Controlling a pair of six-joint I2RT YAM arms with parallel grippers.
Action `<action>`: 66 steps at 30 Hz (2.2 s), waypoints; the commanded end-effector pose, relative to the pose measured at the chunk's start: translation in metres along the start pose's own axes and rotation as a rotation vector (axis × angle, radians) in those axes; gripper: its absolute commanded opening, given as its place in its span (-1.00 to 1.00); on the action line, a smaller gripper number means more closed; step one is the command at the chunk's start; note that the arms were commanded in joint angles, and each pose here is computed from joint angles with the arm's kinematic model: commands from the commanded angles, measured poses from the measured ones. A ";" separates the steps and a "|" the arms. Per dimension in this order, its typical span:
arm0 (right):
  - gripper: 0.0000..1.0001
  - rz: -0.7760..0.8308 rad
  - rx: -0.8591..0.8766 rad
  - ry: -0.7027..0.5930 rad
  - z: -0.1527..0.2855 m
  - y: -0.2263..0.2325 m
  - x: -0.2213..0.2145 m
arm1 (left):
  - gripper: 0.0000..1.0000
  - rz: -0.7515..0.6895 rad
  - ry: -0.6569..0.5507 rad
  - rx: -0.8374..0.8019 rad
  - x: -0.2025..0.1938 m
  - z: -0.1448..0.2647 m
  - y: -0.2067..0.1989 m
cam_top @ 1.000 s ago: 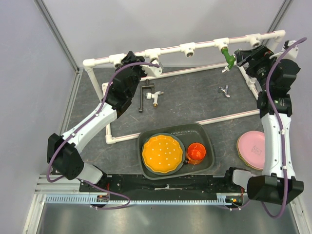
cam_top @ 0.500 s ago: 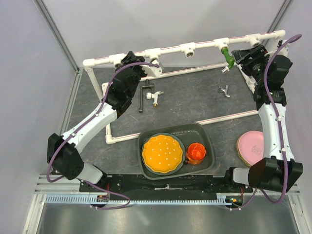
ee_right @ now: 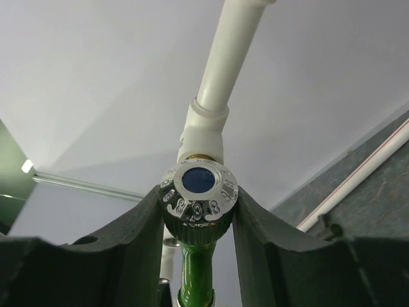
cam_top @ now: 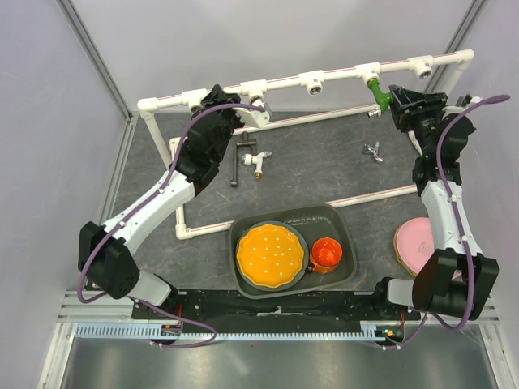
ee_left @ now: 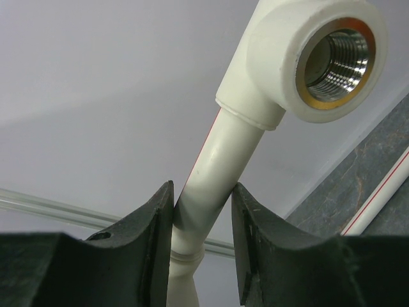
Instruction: Install the water faucets
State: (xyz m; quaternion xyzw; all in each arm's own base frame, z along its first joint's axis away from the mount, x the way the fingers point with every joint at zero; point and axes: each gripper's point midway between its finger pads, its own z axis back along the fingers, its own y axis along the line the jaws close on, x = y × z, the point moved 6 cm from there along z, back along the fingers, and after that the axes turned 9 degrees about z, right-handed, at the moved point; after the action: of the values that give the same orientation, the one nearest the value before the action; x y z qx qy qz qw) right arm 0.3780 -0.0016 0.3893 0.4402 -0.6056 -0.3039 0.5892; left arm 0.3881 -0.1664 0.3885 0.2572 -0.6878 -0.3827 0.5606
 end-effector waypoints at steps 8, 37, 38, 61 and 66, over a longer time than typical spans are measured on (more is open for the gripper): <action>0.59 -0.070 0.108 -0.022 0.012 0.031 0.006 | -0.96 0.066 -0.065 -0.114 0.016 0.001 -0.030; 0.97 2.343 -0.393 0.204 0.095 0.040 -0.023 | -0.96 0.068 -0.078 -0.123 0.020 0.005 -0.029; 0.96 2.382 -0.413 0.208 0.095 0.040 -0.024 | -0.96 0.067 -0.077 -0.124 0.019 0.004 -0.030; 0.41 2.479 -0.687 0.023 0.043 0.036 -0.037 | -0.96 0.062 -0.087 -0.124 0.023 0.007 -0.028; -0.10 2.418 -0.657 0.043 0.037 0.035 -0.041 | -0.96 0.059 -0.086 -0.128 0.022 0.007 -0.030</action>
State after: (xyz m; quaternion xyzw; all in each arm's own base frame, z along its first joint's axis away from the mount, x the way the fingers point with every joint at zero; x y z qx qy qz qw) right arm 0.3329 0.0440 0.3808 -0.5759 -0.4725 0.3471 0.5698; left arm 0.3862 -0.1679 0.3887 0.2554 -0.6871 -0.3853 0.5606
